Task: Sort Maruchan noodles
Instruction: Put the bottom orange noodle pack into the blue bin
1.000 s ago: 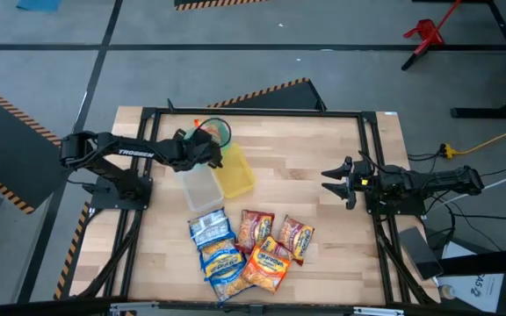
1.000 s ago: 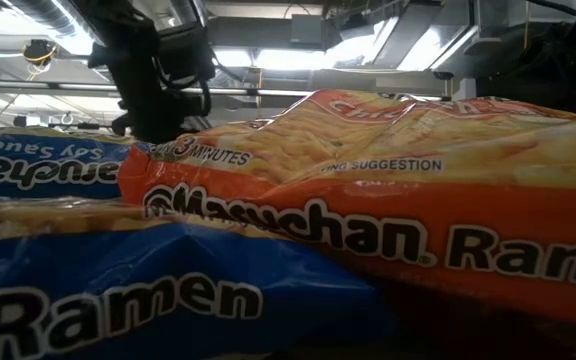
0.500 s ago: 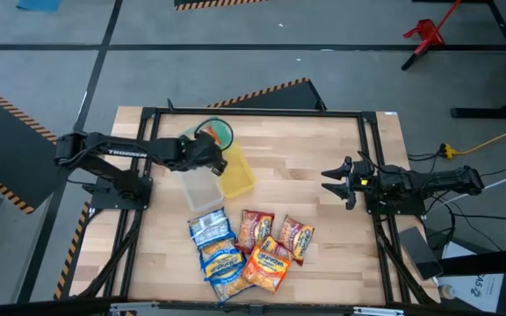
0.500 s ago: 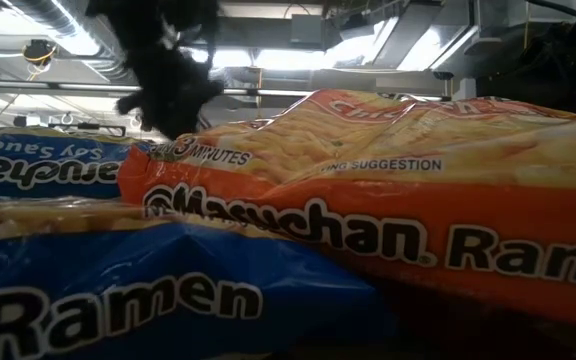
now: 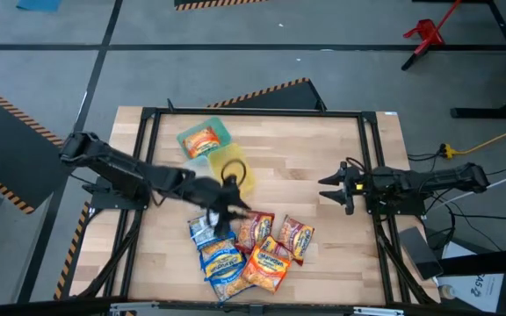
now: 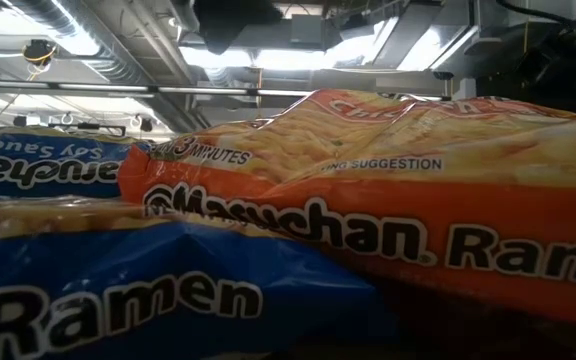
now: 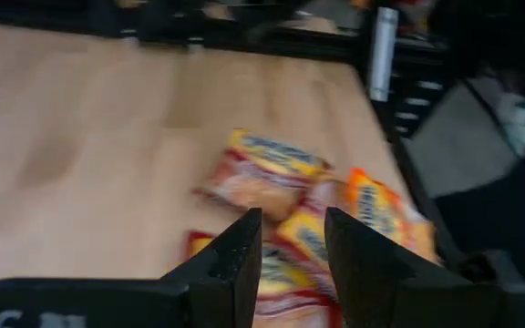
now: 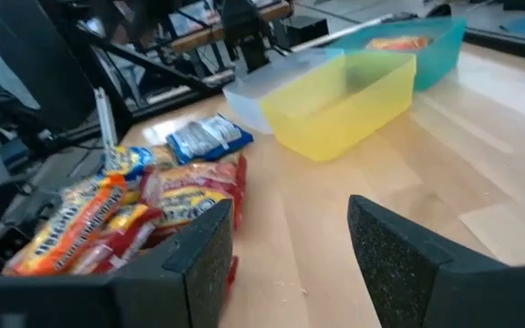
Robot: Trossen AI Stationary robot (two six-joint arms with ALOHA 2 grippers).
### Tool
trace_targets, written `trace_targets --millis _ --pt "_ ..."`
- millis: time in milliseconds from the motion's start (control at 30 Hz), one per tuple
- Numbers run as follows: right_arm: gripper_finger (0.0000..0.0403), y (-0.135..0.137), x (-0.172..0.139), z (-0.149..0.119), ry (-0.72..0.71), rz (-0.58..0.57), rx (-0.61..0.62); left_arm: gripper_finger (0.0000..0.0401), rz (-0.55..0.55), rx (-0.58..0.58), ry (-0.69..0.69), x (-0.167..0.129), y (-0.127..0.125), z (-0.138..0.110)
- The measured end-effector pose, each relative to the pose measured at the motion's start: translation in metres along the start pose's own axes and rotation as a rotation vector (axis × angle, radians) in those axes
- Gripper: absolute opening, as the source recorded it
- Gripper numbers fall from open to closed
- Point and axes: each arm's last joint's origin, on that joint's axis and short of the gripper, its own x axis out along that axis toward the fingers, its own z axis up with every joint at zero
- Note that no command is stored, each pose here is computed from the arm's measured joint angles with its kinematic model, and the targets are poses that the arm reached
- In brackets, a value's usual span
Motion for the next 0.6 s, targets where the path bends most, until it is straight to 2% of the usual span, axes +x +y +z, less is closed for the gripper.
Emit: trace_targets --millis 133,333,467,600 --pt "0.0207 -0.001 0.002 -0.003 0.028 -0.031 -0.005 0.0132 -0.106 0.017 -0.001 0.023 -0.022 -0.013" --pt "0.0207 -0.002 0.005 -0.006 0.070 -0.054 -0.010 0.0181 -0.161 -0.048 0.051 0.063 -0.034 -0.043" --pt "0.0207 -0.003 0.007 -0.008 0.090 -0.061 -0.013 0.0214 -0.147 -0.088 0.107 0.080 -0.031 -0.060" --pt "0.0207 -0.003 0.007 -0.009 0.102 -0.065 -0.014 0.0240 -0.118 -0.099 0.109 0.086 -0.027 -0.064"
